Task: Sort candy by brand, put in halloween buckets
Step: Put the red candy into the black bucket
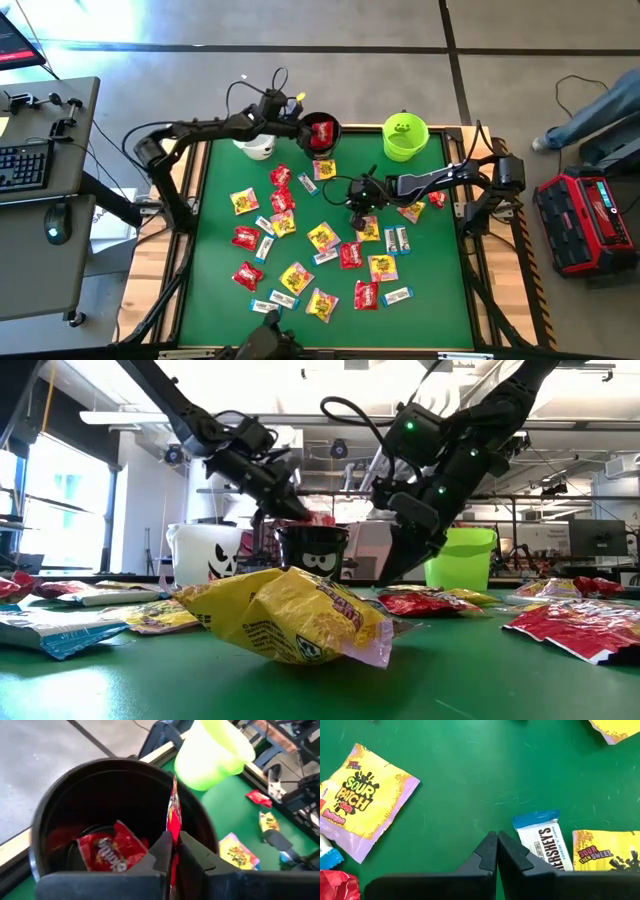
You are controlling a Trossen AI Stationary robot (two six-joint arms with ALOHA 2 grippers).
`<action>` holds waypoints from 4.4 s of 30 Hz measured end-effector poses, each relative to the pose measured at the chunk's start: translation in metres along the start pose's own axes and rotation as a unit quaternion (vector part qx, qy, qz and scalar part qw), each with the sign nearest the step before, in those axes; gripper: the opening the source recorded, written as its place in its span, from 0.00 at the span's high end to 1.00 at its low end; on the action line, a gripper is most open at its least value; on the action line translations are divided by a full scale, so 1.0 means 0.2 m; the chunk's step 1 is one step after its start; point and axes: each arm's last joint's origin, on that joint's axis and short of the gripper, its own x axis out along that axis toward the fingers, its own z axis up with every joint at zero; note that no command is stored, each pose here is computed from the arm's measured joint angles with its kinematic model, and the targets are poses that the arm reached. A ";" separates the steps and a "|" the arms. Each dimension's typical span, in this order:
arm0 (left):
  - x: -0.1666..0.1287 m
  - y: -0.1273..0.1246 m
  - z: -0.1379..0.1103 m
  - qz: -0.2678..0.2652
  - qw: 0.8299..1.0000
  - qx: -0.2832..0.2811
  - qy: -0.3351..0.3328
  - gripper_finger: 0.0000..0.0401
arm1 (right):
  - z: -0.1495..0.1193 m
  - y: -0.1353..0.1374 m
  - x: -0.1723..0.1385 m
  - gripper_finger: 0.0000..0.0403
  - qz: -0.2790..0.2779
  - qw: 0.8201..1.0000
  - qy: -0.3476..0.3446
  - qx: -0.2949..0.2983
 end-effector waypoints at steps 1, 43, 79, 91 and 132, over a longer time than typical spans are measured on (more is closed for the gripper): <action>0.00 0.01 0.00 0.003 1.000 -0.001 0.004 0.95 | 0.00 0.00 0.00 1.00 0.000 1.000 0.001 0.000; -0.23 -0.46 -0.38 -0.038 0.943 0.254 -0.213 0.98 | 0.07 -0.03 -0.22 1.00 -0.059 0.991 -0.117 -0.015; -0.30 -0.52 -0.74 -0.082 0.938 0.256 -0.217 0.98 | -0.39 -0.01 -0.66 1.00 -0.065 0.990 -0.107 0.072; -0.31 -0.59 -0.78 -0.120 0.933 0.266 -0.212 0.98 | -0.39 0.13 -0.50 0.76 -0.017 0.995 -0.080 0.054; -0.30 -0.63 -0.85 -0.173 0.924 0.300 -0.160 0.98 | 0.00 0.67 -0.16 0.29 0.074 0.973 0.179 -0.126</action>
